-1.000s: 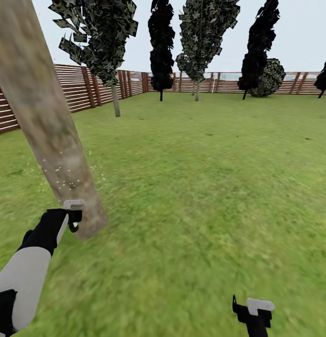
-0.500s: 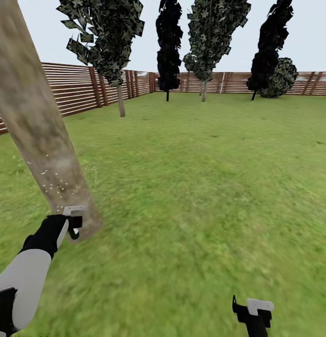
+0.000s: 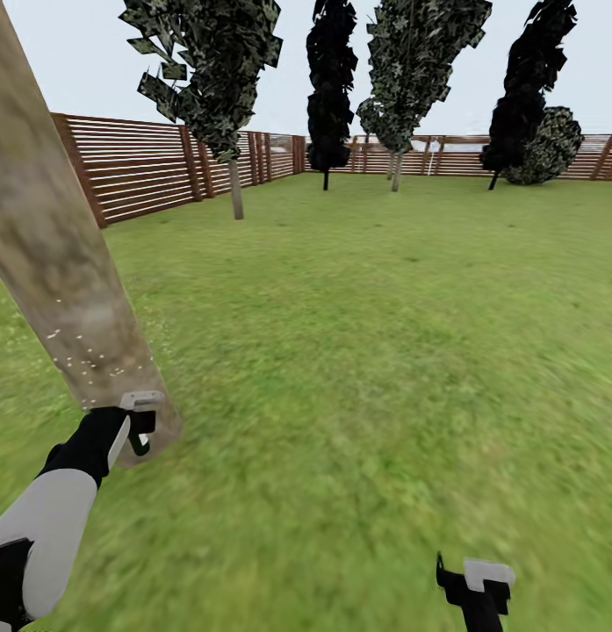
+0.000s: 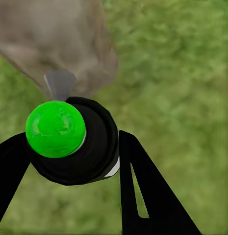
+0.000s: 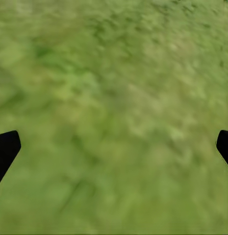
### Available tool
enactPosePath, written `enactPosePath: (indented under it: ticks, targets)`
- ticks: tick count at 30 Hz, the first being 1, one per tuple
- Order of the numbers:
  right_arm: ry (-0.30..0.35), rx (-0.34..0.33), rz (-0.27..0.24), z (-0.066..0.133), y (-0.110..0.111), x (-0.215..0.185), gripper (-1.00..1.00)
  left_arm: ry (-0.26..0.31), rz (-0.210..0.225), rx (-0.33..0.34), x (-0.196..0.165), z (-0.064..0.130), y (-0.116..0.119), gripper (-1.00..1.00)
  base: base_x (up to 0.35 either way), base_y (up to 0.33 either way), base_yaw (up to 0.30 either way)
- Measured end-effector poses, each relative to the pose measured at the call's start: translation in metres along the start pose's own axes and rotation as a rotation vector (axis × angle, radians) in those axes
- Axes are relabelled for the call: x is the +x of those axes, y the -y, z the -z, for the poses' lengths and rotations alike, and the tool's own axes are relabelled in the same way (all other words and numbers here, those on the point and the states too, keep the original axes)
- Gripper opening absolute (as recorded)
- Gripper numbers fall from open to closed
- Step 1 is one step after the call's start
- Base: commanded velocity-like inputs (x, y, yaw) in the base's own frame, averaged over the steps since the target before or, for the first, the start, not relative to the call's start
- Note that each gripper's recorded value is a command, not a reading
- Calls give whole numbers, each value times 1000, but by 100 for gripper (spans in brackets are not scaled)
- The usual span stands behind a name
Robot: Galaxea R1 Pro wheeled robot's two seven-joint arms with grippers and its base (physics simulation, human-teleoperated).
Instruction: In the garden, pick up the pesticide atomizer on the floor and spray pesticide onto both trees until each tree trunk is fully covered.
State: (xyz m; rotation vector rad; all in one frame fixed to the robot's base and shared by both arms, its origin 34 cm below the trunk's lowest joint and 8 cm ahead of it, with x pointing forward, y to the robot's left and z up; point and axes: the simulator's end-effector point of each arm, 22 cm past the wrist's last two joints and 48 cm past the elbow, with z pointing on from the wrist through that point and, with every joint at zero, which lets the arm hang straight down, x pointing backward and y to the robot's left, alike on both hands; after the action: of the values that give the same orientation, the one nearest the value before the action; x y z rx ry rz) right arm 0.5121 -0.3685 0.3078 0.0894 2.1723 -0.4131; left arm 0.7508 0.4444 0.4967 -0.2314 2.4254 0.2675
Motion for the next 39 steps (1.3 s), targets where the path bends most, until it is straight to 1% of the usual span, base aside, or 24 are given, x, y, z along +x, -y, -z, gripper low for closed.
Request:
enactPosePath:
  ticks: [5,7,9,16,20,25,26,27,28,30,31,33,39]
  targets:
    - [0,0,0,0,0,0,100,5,-2,-6,-1,0,-1,-100,214,-211,273]
    - [0,0,1,0,0,0,100,16,-1,-39,-4,0,-9,-100,214,-211,276]
    - [0,0,1,0,0,0,100,18,2,-45,-4,0,-9,-100,165,-225,276]
    - [0,0,1,0,0,0,100,34,5,-51,-11,3,-11,-100,-49,-269,263]
    - [0,1,0,0,1,0,100,43,7,-76,-17,4,-13,-100,84,-272,39]
    - [1,3,1,0,1,0,100,53,5,-78,-26,7,-13,-100,151,-267,0]
    - [1,3,0,0,1,-1,100,66,6,-79,-33,9,-13,-100,150,-267,175]
    - [1,4,0,0,2,0,100,124,18,-86,-62,22,-17,-100,150,-267,235]
    - [2,4,0,0,2,-1,100,145,18,-98,-77,32,-22,-100,150,-267,256]
    - [1,4,0,0,2,-1,100,144,23,-97,-82,37,-21,-100,151,-267,273]
    - [1,3,0,0,2,-1,100,158,23,-100,-88,41,-22,-100,152,-267,276]
    - [1,3,1,0,2,0,100,165,22,-104,-92,43,-24,-100,152,-266,277]
    - [1,2,1,0,1,0,100,187,22,-109,-102,50,-26,-100,47,-40,277]
